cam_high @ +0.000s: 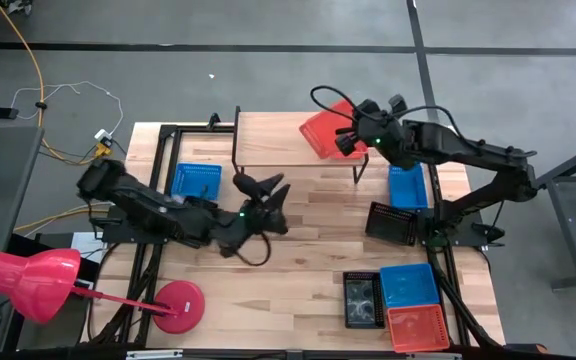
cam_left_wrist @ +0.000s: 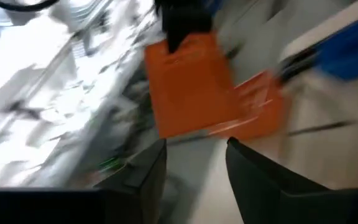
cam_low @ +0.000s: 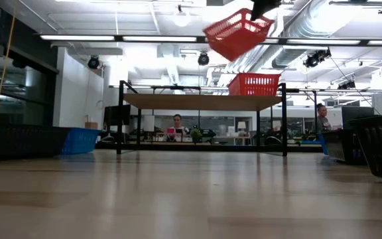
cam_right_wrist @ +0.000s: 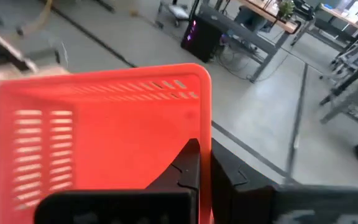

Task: Stack baskets on shelf by color
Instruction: Stack the top left orange basket on the other orange basket on the shelf

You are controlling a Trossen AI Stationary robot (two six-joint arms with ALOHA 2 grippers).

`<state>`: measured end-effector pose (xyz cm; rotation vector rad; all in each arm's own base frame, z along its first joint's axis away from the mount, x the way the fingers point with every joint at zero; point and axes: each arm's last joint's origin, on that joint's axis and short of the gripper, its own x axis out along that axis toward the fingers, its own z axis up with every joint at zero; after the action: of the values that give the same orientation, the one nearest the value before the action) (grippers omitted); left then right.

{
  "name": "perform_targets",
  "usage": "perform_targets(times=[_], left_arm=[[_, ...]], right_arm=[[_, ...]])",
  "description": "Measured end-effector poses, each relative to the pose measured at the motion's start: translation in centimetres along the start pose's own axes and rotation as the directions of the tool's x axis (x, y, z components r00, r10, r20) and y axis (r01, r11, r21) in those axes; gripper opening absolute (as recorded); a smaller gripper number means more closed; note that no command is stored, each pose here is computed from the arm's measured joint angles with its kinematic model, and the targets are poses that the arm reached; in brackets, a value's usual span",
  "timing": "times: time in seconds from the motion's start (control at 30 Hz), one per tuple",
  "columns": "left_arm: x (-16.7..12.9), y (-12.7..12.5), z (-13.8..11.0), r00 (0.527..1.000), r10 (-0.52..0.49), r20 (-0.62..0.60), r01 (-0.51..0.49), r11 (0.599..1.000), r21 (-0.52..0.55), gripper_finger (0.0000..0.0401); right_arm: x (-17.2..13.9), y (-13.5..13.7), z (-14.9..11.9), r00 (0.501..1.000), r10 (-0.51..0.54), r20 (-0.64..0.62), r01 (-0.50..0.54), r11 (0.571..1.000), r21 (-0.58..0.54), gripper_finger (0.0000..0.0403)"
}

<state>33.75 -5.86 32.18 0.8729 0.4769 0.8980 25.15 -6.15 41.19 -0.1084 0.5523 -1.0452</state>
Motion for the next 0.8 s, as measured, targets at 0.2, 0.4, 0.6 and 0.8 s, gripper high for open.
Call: perform_targets(times=[0.2,0.4,0.6,0.8], left_arm=[[-0.5,3.0,-3.3,0.847,-0.509,0.154,0.532,0.807,-0.256,0.0086],[1.0,4.8,-5.7,0.667,-0.679,0.306,0.744,0.62,-0.248,0.0007],[3.7,5.2,-9.1,0.552,-0.657,0.514,0.828,0.507,-0.241,0.0002],[5.7,4.8,-13.2,0.523,-0.588,0.617,0.846,0.446,-0.291,0.0]], right_arm=[[-0.2,-1.0,-0.1,0.998,0.009,-0.061,-0.021,0.98,-0.199,0.0],[1.1,-2.2,0.1,0.995,0.039,-0.091,-0.075,0.897,-0.436,0.0],[2.1,-4.4,0.4,0.977,0.143,-0.159,-0.203,0.858,-0.473,0.0],[2.2,-6.4,1.4,0.964,0.217,-0.156,-0.267,0.815,-0.514,0.0]])
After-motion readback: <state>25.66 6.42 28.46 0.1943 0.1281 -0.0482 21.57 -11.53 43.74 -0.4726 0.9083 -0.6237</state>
